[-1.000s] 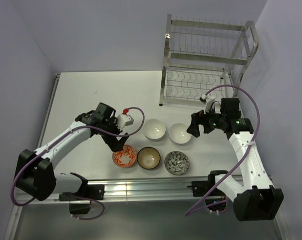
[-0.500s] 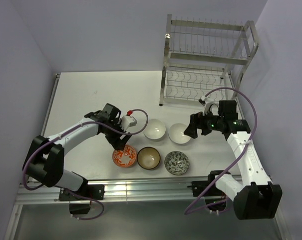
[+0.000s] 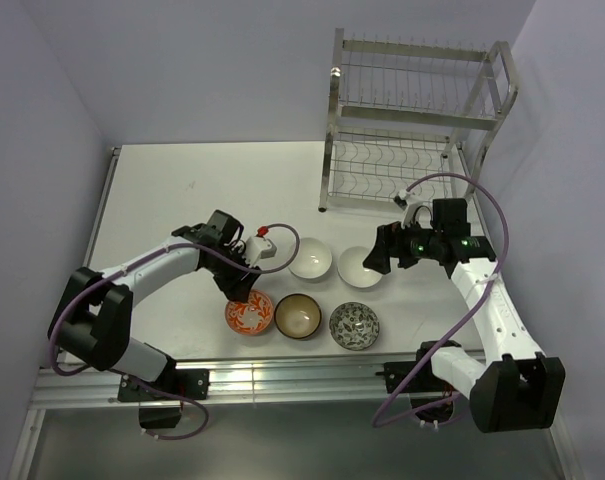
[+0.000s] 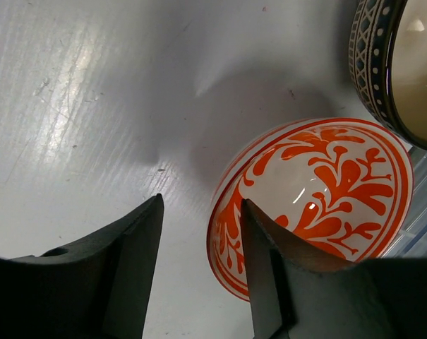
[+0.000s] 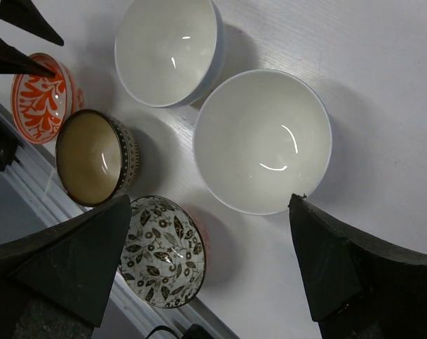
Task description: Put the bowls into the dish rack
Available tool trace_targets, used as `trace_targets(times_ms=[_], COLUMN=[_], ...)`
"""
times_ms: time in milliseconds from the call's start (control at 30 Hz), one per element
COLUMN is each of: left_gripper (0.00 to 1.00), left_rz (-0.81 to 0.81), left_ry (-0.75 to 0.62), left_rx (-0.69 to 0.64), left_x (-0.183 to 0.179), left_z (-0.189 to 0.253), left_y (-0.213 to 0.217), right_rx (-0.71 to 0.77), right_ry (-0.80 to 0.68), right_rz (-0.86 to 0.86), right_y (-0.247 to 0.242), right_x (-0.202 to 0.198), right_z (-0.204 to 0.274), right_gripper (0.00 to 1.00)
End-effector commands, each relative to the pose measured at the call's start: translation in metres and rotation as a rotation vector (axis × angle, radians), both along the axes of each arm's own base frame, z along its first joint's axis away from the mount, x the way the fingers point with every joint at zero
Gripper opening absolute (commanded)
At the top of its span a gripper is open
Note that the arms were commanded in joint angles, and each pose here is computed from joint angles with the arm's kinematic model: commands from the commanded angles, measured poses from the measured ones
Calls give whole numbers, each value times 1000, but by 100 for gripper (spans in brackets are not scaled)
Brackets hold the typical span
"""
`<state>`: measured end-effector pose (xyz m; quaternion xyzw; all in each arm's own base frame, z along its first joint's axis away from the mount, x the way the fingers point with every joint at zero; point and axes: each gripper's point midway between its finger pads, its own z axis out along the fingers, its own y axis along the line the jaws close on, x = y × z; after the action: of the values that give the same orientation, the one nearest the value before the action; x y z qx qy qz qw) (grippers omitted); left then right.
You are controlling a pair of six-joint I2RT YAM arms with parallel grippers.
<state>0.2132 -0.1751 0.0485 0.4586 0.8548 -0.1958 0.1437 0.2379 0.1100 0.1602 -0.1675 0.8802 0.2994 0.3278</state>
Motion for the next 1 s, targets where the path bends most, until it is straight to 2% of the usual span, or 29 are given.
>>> trace_targets(times_ms=[0,233,267,300,333,500,567,633,700,833,967], left_gripper=[53,28,18,13,0,0,0,0,0,0,0], left_rz=[-28,-30,-31,-29,-27,35,118,269,391,628,745], left_ry=[21,41,33,24,27,-31,-76,-113,-222,-240,-236], left_rx=[-27,-24,-31,-28,-22,-70,-117,-167,-222,-339,-385], left_x=[-6,-8,-5,-4,-5,12,31,53,82,105,123], left_z=[-3,-3,3,6,11,51,77,103,136,179,201], left_y=[-5,-5,-7,-6,-5,-4,-8,-5,-3,-16,-22], right_rx=[22,24,21,20,19,49,79,96,134,206,305], right_ry=[-15,-21,-24,-27,-33,-86,-118,-164,-181,-263,-306], right_rz=[12,7,-2,-1,-7,-113,-168,-205,-235,-278,-287], right_y=[7,8,8,9,9,7,6,4,6,11,30], right_x=[6,6,8,9,10,23,31,36,40,49,49], right_z=[4,8,9,10,12,30,42,56,72,111,148], right_gripper=[100,100,100,100,100,100,99,98,96,92,88])
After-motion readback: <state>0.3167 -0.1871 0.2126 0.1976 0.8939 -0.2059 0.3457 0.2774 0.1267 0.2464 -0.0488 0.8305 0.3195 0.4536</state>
